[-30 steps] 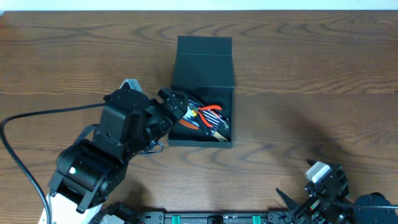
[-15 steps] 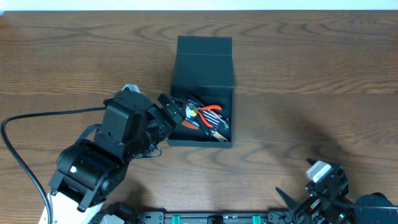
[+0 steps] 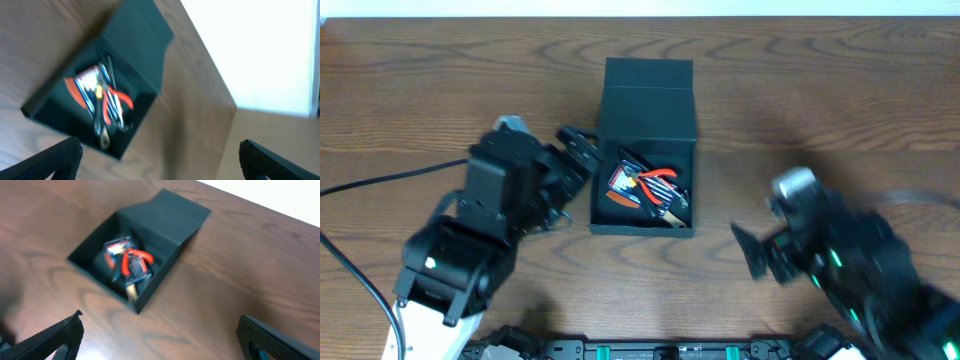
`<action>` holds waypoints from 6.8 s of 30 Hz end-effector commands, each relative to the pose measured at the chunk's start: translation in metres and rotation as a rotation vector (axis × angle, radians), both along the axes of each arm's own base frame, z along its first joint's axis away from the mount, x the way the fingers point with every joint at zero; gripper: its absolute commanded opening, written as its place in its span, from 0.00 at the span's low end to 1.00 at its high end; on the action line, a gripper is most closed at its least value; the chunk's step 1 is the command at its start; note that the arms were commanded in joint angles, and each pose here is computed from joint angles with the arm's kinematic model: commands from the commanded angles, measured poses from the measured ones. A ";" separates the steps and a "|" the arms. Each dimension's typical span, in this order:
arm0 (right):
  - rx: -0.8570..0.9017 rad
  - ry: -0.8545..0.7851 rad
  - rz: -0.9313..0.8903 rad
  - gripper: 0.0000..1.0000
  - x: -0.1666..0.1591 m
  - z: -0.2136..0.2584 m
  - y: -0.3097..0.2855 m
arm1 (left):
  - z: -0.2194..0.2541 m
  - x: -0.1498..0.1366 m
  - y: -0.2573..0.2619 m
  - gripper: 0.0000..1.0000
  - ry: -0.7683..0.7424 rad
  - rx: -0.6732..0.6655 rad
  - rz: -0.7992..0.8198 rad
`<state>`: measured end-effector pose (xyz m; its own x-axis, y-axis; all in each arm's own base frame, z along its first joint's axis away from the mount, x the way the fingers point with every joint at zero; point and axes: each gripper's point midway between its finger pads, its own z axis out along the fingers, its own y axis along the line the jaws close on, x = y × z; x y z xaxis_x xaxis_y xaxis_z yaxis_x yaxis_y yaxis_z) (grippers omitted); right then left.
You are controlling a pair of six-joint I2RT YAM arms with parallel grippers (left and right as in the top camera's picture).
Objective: Pack container
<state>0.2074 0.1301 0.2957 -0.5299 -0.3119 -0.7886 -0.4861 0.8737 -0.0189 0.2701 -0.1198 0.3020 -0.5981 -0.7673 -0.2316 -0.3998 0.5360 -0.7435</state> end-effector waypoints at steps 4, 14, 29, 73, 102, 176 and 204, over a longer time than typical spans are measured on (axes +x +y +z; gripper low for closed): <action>-0.193 -0.046 0.012 0.99 0.077 0.020 0.016 | -0.020 0.045 0.051 0.85 0.046 0.003 0.102; -0.154 -0.003 -0.091 0.24 0.177 -0.034 0.043 | -0.080 0.136 0.091 0.08 0.119 -0.172 0.115; 0.254 0.500 -0.433 0.01 0.232 -0.171 0.026 | -0.208 0.182 0.090 0.06 0.361 -0.375 0.093; 0.451 0.726 -0.297 0.01 0.253 -0.283 0.072 | -0.254 0.211 -0.025 0.06 0.328 -0.539 -0.236; 0.394 0.354 -0.019 0.01 0.253 -0.140 0.085 | -0.177 0.180 -0.019 0.06 0.159 -0.328 -0.540; 0.047 -0.033 -0.013 0.99 -0.039 -0.013 -0.042 | 0.026 -0.087 0.090 0.99 -0.123 0.548 -0.272; 0.066 -0.006 -0.035 0.99 -0.072 -0.034 -0.057 | 0.033 -0.120 0.090 0.99 -0.177 0.556 -0.257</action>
